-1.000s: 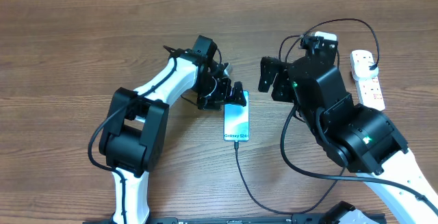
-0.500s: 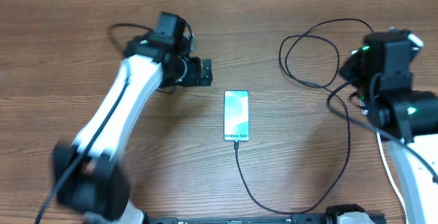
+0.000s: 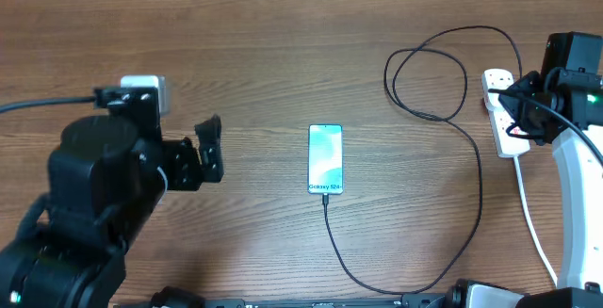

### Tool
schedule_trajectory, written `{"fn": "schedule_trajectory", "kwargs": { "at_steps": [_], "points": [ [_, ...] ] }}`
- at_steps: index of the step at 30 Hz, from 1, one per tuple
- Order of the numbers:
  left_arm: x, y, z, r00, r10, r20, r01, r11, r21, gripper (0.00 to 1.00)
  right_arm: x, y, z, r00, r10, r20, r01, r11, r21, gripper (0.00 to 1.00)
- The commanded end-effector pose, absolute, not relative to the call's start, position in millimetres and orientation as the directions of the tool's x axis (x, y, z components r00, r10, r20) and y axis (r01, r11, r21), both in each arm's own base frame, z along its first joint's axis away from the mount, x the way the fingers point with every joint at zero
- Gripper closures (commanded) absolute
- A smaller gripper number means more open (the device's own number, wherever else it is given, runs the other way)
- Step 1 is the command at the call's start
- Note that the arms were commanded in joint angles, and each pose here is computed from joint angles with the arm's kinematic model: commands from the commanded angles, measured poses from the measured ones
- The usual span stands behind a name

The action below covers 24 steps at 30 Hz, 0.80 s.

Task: Plug charger to phone and switch on socket
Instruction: 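Retract the left arm and move the right gripper to the power strip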

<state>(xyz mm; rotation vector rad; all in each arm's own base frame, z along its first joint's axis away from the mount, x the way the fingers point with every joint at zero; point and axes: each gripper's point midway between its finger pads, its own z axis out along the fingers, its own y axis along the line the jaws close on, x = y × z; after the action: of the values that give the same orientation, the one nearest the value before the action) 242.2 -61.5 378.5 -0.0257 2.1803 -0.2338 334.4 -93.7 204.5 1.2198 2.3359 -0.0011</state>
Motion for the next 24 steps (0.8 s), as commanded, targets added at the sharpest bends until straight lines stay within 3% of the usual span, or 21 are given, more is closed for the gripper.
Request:
{"fn": "schedule_trajectory", "kwargs": {
  "at_steps": [1,11,17,24],
  "points": [
    [244,-60,376,-0.585,-0.114,-0.803,0.048,0.983,-0.175,0.0,342,-78,210,-0.487,0.779,-0.396,0.73,0.611,0.305,0.96],
    [237,-55,381,-0.567,-0.125,-0.814,0.044,0.982,-0.181,0.0,351,-70,214,-0.495,0.781,-0.381,0.697,0.619,0.363,0.96],
    [220,-23,397,-0.485,-0.203,-0.851,-0.056,0.978,-0.201,0.0,355,-70,212,-0.494,0.781,-0.383,0.696,0.619,0.364,0.96],
    [169,-2,428,-0.317,-0.255,-0.914,-0.079,0.967,-0.242,0.0,366,-73,219,-0.473,0.776,-0.417,0.675,0.623,0.394,0.96]
  ]
}}
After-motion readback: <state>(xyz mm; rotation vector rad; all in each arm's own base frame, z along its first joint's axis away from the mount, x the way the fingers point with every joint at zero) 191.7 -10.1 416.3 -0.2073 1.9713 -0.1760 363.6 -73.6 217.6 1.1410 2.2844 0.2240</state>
